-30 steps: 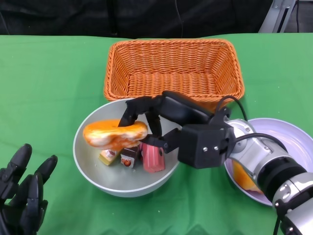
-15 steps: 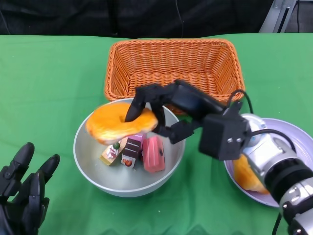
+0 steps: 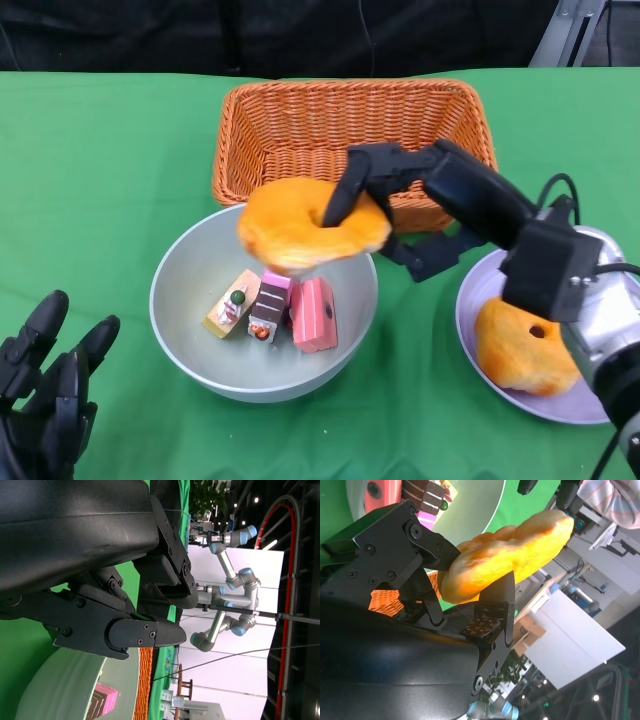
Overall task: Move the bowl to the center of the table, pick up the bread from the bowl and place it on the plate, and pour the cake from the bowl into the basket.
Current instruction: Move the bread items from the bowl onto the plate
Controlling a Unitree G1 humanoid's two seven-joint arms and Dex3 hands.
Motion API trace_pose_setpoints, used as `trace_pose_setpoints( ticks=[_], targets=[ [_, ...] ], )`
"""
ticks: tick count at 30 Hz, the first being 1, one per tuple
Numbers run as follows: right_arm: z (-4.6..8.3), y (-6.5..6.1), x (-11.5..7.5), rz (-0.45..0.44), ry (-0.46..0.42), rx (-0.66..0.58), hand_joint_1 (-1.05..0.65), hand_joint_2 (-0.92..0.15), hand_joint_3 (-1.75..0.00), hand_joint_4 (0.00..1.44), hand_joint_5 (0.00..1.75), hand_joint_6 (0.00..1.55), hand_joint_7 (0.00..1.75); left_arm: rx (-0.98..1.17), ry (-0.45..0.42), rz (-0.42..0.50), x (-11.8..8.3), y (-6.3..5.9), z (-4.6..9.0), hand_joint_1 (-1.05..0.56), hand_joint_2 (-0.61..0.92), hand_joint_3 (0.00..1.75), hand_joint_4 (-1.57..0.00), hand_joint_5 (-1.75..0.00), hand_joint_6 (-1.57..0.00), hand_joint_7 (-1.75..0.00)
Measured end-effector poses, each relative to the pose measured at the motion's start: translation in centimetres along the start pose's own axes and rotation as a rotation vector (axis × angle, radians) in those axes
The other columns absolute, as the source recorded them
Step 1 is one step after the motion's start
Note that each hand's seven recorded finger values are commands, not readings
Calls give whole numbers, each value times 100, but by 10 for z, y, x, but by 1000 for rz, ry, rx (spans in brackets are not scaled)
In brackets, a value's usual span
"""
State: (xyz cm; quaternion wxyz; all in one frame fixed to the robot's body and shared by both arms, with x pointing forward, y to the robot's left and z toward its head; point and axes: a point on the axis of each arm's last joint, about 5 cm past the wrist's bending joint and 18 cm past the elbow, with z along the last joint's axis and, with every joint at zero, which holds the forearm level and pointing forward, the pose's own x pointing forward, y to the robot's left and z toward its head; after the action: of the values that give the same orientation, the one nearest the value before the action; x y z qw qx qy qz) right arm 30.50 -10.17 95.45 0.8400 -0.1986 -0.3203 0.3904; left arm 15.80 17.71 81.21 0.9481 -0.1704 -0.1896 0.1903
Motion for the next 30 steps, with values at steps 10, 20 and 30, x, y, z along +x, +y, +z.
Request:
trace_pose_setpoints(
  ticks=[10,20,30],
  targets=[
    [5,-19,-35,-131,27,-8,-6,-42,-132,77,175,71,143,4,1,-11,2,1,0,-47,92,29,-98,0,-84,0],
    [8,-23,-92,-295,144,-41,-3,-41,-138,76,173,71,147,23,10,-25,3,8,1,-46,92,30,-98,0,-84,0],
    [10,-1,-139,-424,298,12,0,-49,-131,69,174,65,153,23,19,-22,4,14,2,-47,92,28,-99,0,-84,0]
  ],
)
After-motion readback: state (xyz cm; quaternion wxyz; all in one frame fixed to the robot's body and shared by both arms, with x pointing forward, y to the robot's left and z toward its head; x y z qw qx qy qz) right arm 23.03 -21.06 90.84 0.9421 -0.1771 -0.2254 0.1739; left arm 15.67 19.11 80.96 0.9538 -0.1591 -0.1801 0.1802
